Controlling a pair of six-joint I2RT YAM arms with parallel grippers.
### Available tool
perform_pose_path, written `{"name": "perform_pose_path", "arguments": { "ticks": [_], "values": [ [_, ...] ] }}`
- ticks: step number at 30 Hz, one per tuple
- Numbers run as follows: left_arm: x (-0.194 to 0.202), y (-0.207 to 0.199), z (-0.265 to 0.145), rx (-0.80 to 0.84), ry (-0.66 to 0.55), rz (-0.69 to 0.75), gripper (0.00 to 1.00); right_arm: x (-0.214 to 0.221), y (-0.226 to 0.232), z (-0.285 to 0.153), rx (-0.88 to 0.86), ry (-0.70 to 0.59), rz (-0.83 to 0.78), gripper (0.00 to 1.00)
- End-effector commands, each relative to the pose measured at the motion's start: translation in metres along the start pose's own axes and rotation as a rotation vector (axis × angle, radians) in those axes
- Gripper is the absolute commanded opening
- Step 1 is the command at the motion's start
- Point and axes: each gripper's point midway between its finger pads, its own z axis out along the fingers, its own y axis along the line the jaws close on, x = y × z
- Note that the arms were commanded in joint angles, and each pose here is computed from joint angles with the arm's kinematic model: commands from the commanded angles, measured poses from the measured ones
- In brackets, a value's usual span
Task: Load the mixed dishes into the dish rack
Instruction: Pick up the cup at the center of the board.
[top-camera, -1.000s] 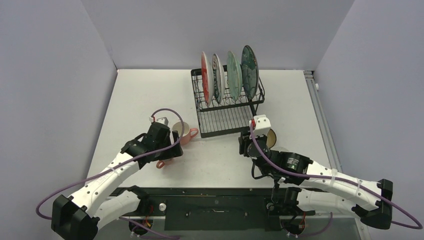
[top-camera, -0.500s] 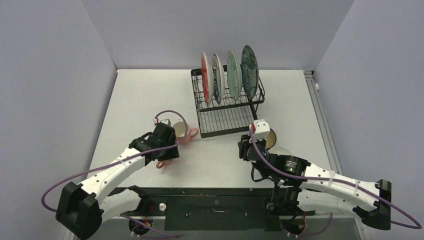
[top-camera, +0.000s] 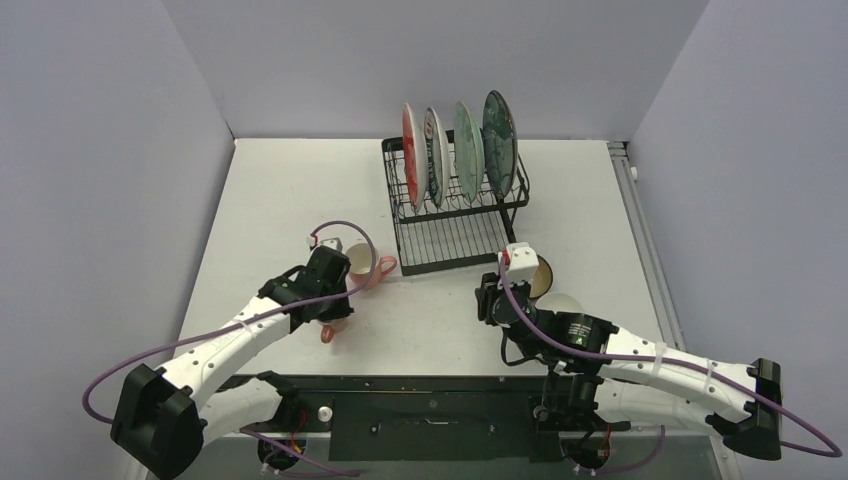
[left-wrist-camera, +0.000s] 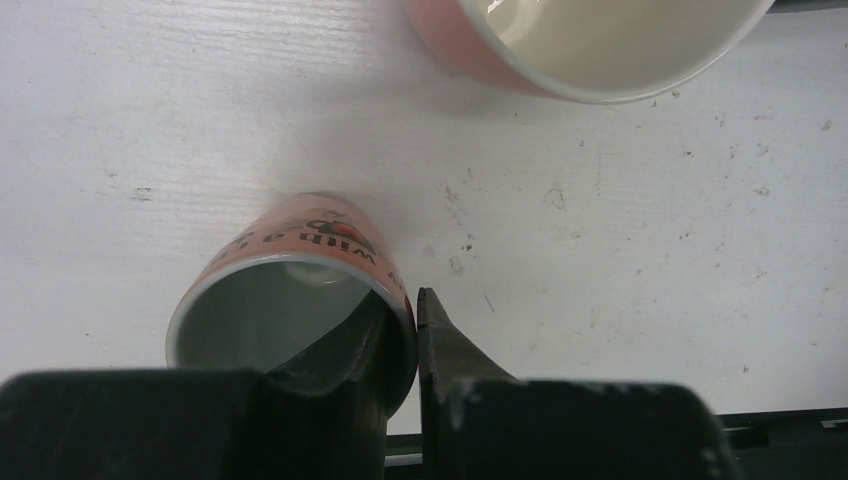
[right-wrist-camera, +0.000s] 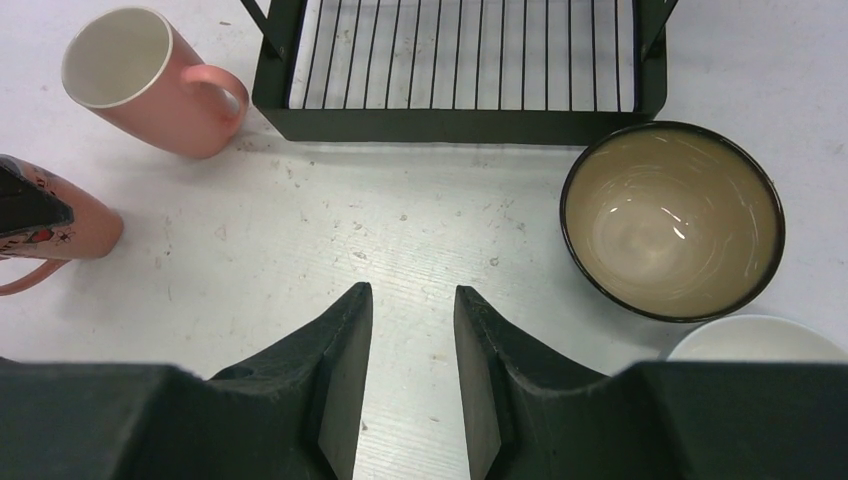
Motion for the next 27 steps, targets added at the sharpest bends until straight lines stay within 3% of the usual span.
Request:
{"name": "perform_pose_path", "arguments": {
  "ticks": [1, 18, 27],
  "values": [
    [-0.008, -0.015, -0.008, 0.065, -0.024, -0.001, 0.0, -0.002, 0.004, -0.003, -0.027, -0.017, 0.047, 0.32],
    [-0.021, -0.066, -0.07, 0.388, -0.056, -0.058, 0.0, 0.017, 0.021, -0.008, -0.148, 0.038, 0.154, 0.39],
    [-0.034, -0.103, -0.108, 0.645, -0.085, -0.085, 0.0, 0.013, 0.047, -0.02, -0.336, 0.041, 0.285, 0.53]
  ]
}}
